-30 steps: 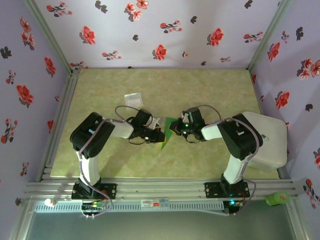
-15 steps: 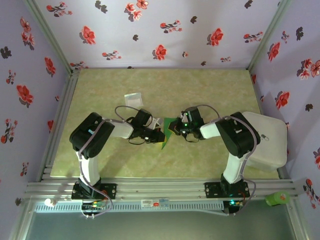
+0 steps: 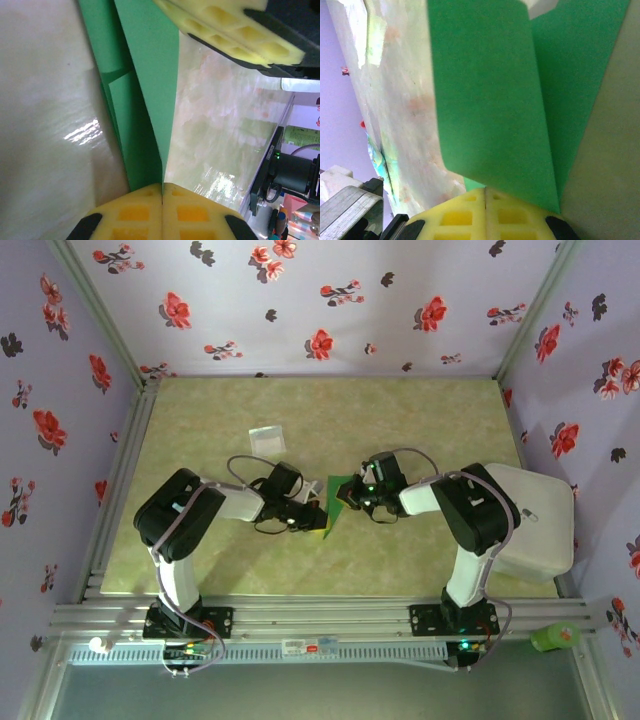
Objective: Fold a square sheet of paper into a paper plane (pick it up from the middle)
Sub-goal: Fold the wing for the fifth time at the center of the table.
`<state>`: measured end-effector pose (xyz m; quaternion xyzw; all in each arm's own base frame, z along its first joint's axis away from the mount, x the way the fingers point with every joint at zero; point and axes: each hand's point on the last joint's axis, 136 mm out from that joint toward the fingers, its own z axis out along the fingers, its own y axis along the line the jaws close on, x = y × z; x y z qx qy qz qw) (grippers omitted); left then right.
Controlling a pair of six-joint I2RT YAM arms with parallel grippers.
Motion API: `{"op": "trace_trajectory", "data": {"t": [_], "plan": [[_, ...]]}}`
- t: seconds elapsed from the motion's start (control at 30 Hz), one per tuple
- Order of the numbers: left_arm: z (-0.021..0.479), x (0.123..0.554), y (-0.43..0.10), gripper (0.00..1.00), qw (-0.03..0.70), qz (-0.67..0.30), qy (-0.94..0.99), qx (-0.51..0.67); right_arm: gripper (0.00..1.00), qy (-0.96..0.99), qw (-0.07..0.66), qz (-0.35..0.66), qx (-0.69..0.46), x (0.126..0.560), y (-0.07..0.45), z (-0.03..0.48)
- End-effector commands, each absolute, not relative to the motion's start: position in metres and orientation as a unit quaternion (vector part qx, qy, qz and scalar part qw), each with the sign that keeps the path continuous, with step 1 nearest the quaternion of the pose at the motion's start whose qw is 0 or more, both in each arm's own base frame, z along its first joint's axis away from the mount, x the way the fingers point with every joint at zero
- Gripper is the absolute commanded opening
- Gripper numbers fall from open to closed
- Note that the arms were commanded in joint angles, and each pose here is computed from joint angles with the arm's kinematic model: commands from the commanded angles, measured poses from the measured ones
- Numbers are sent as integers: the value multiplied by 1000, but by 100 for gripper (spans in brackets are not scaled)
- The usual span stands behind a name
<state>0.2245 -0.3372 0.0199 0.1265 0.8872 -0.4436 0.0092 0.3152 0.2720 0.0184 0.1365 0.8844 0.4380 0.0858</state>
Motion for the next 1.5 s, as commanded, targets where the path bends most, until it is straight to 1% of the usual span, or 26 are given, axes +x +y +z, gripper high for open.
{"op": "trace_trajectory", "data": {"t": [0.0, 0.1, 0.17, 0.23, 0.53, 0.73, 0.8, 0.83, 1.03, 1.07, 1.17, 1.37, 1.4, 1.47], "plan": [[19, 204, -332, 0, -29, -447, 885, 127, 5, 915, 57, 365, 161, 300, 254, -25], [17, 199, -331, 0, -39, -448, 883, 131, 5, 922, 50, 348, 161, 296, 251, -31], [16, 196, -329, 5, -41, -447, 884, 133, 5, 926, 47, 339, 161, 294, 248, -33], [19, 195, -329, 6, -42, -452, 881, 134, 5, 929, 46, 329, 162, 292, 246, -35], [31, 194, -332, 8, -34, -469, 872, 140, 4, 933, 43, 319, 159, 289, 245, -37], [26, 191, -329, 7, -39, -467, 873, 138, 4, 937, 40, 311, 155, 288, 245, -38], [23, 189, -328, 1, -43, -465, 873, 139, 3, 938, 39, 309, 155, 287, 245, -39], [21, 188, -327, 0, -44, -464, 874, 139, 3, 938, 38, 307, 154, 287, 245, -39], [15, 177, -324, 0, -69, -466, 870, 148, 3, 942, 33, 295, 154, 284, 242, -43], [14, 176, -323, 4, -71, -465, 870, 148, 3, 943, 33, 294, 153, 284, 243, -43], [16, 175, -323, 9, -68, -466, 869, 149, 3, 945, 29, 288, 152, 283, 242, -45], [20, 176, -324, 9, -64, -470, 867, 151, 2, 947, 27, 282, 150, 281, 241, -46], [19, 175, -324, 8, -66, -470, 867, 151, 3, 947, 27, 282, 150, 281, 241, -46], [18, 174, -323, 2, -69, -469, 867, 153, 3, 948, 26, 281, 150, 281, 241, -46]]}}
